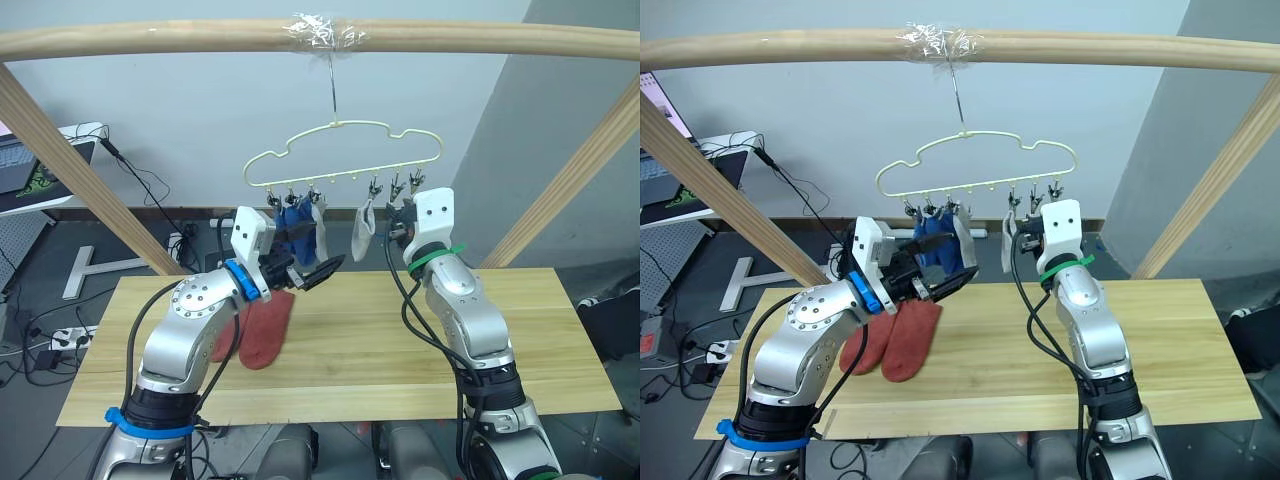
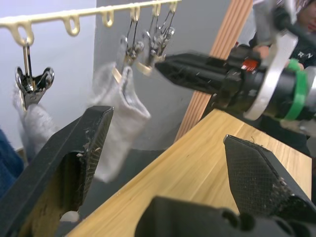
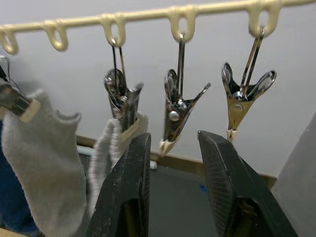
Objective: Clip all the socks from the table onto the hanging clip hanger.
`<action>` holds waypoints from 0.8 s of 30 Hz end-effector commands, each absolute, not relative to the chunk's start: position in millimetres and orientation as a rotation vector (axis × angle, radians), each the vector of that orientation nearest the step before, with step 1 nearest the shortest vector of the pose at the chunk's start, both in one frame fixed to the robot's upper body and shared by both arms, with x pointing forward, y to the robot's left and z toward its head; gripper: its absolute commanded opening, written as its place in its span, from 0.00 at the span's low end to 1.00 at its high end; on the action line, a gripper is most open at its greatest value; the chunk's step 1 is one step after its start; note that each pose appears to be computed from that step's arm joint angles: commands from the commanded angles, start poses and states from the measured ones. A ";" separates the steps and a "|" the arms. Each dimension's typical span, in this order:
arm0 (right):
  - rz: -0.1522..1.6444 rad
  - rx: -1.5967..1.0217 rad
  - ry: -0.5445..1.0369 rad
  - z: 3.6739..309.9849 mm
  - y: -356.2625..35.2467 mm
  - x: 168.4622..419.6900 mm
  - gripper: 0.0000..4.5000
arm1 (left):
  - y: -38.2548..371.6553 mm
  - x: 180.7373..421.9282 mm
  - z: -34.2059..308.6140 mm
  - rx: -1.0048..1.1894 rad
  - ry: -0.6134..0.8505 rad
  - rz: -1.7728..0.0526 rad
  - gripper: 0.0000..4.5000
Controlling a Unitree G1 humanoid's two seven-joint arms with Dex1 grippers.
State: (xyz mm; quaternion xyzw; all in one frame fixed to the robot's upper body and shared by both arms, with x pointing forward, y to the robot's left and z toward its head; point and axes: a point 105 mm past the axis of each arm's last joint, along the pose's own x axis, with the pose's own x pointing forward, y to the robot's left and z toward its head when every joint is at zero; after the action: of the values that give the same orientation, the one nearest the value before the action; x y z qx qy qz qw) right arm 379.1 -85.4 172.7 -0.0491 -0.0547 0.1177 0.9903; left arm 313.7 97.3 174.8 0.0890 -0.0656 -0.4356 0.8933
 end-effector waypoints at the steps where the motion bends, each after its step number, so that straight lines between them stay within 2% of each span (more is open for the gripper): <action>1: 0.212 -0.100 -0.161 188.3 -85.6 387.1 0.34 | 95.3 310.3 196.9 0.198 -0.216 -0.906 0.93; 9: 0.235 -0.088 -0.180 194.1 -74.0 394.4 0.34 | 92.2 308.2 199.8 0.194 -0.226 -0.909 0.93; 24: 0.297 -0.050 -0.247 210.1 -59.7 393.0 0.34 | 86.6 300.2 212.8 0.168 -0.253 -0.953 0.93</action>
State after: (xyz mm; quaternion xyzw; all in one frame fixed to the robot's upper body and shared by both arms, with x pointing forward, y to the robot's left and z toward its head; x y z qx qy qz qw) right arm 396.2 -63.9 191.3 -0.0328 -0.0867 0.1401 0.9858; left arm 306.9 87.8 194.9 0.0720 -0.0867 -0.4544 0.8836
